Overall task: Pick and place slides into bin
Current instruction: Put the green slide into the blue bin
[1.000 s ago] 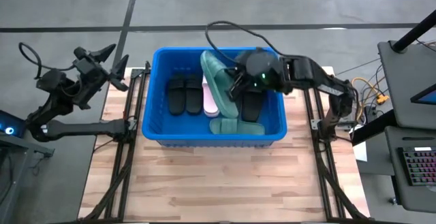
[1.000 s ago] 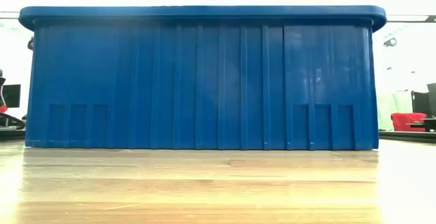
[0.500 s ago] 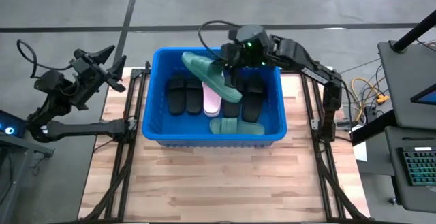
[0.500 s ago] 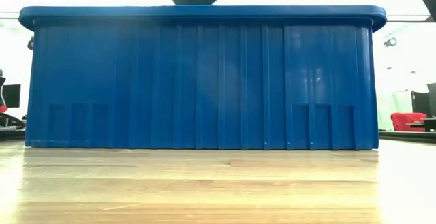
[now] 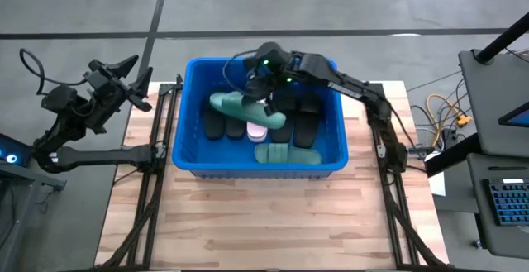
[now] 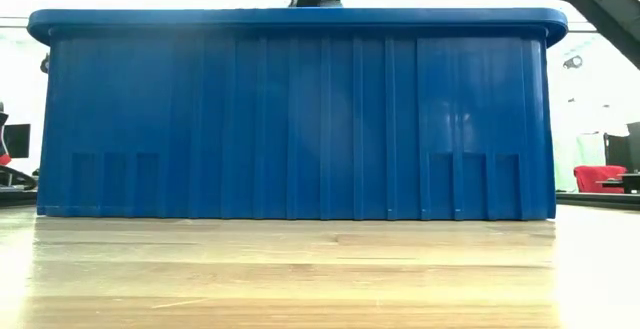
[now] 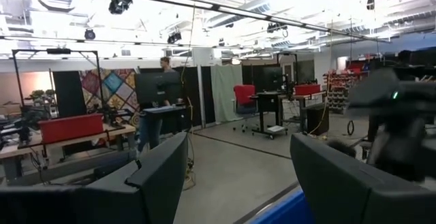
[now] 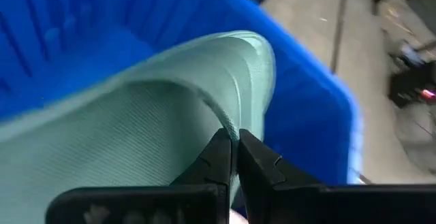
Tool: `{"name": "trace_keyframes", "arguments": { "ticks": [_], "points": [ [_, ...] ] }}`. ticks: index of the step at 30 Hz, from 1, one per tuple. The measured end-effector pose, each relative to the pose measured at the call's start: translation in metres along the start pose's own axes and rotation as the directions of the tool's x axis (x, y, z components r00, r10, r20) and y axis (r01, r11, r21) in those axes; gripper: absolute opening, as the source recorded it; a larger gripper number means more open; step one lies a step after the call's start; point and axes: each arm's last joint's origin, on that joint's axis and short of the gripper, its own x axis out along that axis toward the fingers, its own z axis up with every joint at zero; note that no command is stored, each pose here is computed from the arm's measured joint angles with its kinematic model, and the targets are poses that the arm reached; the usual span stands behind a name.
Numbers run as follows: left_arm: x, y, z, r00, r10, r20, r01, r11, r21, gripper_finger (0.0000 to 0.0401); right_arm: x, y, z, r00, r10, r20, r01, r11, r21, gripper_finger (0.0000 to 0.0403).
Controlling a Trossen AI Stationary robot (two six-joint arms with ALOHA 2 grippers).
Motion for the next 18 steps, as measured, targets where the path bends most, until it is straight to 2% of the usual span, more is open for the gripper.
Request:
{"name": "trace_keyframes", "arguments": {
  "ticks": [7, 14, 18],
  "points": [
    [0.001, 0.0, -0.001, 1.0, 0.017, -0.011, -0.017, 1.0, 0.005, 0.0244, 0.044, 0.013, -0.009, 0.994, 0.113, -0.005, -0.112, 0.989, -0.095, 0.0008],
    [0.001, 0.0, -0.001, 1.0, 0.019, -0.01, -0.019, 1.0, 0.004, 0.0244, 0.047, 0.027, 0.006, 0.97, 0.22, 0.101, -0.2, 0.964, -0.178, 0.0008],
    [0.001, 0.0, -0.001, 0.999, 0.033, -0.014, -0.033, 0.999, 0.005, 0.0244, 0.054, 0.037, 0.009, 0.961, 0.264, 0.088, -0.235, 0.94, -0.248, 0.0008]
  ]
}}
